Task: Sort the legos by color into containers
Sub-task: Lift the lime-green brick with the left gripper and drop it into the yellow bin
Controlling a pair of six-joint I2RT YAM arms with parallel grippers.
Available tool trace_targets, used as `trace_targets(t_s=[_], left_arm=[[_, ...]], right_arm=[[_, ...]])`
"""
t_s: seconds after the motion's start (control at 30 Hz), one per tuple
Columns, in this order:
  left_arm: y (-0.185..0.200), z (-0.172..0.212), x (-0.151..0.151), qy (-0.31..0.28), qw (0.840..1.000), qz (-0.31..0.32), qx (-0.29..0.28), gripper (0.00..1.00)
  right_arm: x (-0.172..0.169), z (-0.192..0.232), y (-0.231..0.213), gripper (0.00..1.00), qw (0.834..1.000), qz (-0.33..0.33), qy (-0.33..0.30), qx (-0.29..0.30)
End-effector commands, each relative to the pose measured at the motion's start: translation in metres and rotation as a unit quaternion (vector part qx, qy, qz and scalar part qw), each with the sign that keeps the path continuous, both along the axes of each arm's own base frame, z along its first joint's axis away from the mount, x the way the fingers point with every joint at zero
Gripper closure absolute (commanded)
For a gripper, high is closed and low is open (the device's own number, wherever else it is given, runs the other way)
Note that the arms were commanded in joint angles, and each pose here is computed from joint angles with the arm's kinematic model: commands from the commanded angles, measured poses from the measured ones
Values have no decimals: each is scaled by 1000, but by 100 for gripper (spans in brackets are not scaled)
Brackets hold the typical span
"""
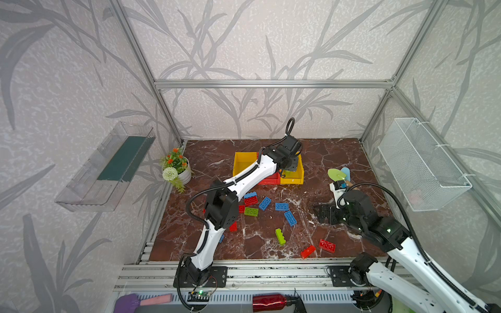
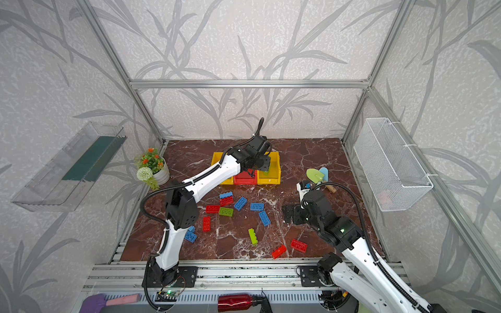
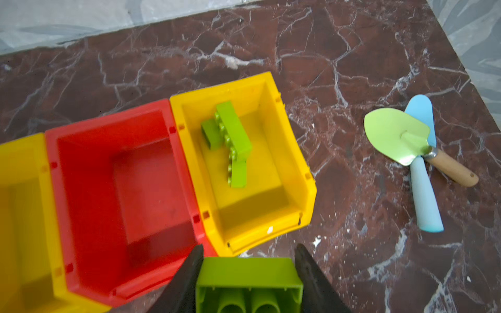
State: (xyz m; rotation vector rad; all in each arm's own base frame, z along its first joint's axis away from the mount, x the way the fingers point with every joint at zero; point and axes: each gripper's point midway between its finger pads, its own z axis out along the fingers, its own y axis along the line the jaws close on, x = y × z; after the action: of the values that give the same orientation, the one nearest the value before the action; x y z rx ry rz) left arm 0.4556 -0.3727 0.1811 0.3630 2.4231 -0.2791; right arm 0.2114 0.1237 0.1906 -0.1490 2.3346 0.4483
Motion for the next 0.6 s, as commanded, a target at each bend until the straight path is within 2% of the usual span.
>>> trace_targets(t_s=[0.0, 0.13, 0.2, 0.33, 0.37, 0.43, 0.57], left_arm=[[1, -14, 9, 24, 999, -17, 39, 63], [-12, -24, 34, 14, 1000, -12, 20, 63], [-17, -30, 43, 9, 1000, -14, 7, 57], [-24, -32, 50, 11, 1000, -15, -24, 18], [-26, -30, 50, 10, 999, -17, -30, 15], [-33, -21, 47, 9, 998, -40, -47, 14], [-31, 7, 37, 12, 997, -36, -71, 14]], right_arm=[[-2, -2, -2, 1, 1000, -5, 6, 13], [2, -2, -8, 1, 1000, -14, 5, 11], [4, -2, -10, 1, 1000, -16, 7, 12], [9, -2, -12, 1, 1000, -17, 6, 18], [10, -1, -13, 1, 1000, -17, 6, 18], [12, -1, -12, 1, 1000, -16, 6, 19], [13, -1, -11, 1, 1000, -12, 6, 19]])
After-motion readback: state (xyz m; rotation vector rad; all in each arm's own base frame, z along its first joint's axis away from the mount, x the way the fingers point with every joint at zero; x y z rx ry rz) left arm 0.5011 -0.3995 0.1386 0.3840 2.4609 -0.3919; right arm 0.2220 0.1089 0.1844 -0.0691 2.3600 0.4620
